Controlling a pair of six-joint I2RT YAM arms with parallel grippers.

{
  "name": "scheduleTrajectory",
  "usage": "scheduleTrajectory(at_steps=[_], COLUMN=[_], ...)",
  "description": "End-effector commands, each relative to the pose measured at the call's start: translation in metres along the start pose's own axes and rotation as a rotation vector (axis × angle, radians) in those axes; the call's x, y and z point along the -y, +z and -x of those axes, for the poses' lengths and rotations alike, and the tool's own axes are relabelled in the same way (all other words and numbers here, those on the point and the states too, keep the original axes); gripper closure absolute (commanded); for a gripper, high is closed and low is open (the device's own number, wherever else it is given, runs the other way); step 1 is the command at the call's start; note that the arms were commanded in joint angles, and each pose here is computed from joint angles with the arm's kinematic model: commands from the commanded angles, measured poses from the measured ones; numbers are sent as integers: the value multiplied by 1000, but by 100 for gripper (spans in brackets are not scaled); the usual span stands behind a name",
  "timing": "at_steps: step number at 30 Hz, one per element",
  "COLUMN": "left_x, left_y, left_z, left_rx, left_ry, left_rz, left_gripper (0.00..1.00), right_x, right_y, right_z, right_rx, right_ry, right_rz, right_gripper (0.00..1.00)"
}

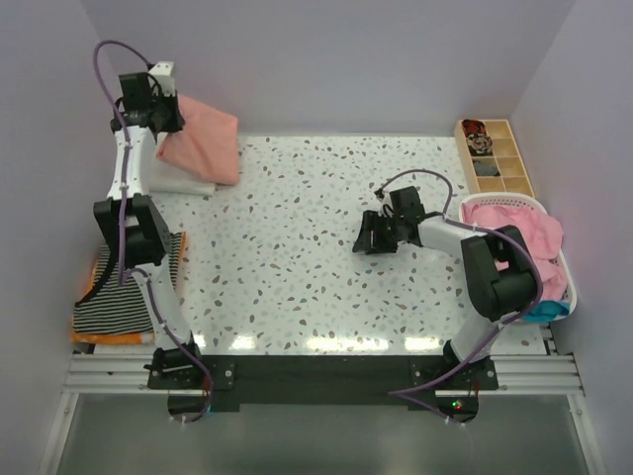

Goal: Fold and stack the t-shirts
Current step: Put the neatly folded tshirt into the corner of the board with the left arm

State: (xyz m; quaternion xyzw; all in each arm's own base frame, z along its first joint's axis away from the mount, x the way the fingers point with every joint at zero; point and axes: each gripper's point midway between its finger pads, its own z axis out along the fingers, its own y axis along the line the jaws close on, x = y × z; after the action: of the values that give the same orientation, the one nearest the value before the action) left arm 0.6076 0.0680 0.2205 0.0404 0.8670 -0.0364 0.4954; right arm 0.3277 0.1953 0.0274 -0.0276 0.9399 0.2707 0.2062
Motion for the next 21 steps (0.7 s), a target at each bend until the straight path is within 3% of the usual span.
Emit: scheduleTrajectory(at_steps=[1, 6, 7, 9, 10, 11, 13, 14, 16, 21], left_x=[-54, -97, -101, -114, -118, -127, -133, -144, -146, -121], left_y=[-5, 10, 13, 23, 26, 23, 22, 7, -3, -60], left_z=[11, -8, -13, -30, -41, -40, -55, -36, -37, 28], left_rx=[49, 51, 46, 16, -5, 3, -8, 54, 69, 257], left_ry=[23, 1, 6, 13, 5, 6, -20, -15, -31, -63], left_rz=[95, 169, 176, 228, 250, 313, 365, 444, 483, 477], left_gripper=[100, 100, 91, 51, 23, 15, 11, 0, 0, 0], right_x=[5, 3, 4, 4, 3, 4, 2, 2, 2, 2], right_y=[13, 20, 22, 24, 24, 24, 23, 21, 18, 6], right_z=[-3, -6, -7, -10, -10, -11, -11, -10, -9, -1], right_rx=[-40, -62, -67, -77, -78, -79, -77, -72, -63, -11], right_ry=[-1, 7, 11, 15, 18, 20, 14, 11, 6, -20], right_rz=[-3, 23, 24, 33, 36, 38, 41, 42, 35, 9], right_gripper=[43, 44, 43, 44, 44, 44, 44, 44, 44, 44])
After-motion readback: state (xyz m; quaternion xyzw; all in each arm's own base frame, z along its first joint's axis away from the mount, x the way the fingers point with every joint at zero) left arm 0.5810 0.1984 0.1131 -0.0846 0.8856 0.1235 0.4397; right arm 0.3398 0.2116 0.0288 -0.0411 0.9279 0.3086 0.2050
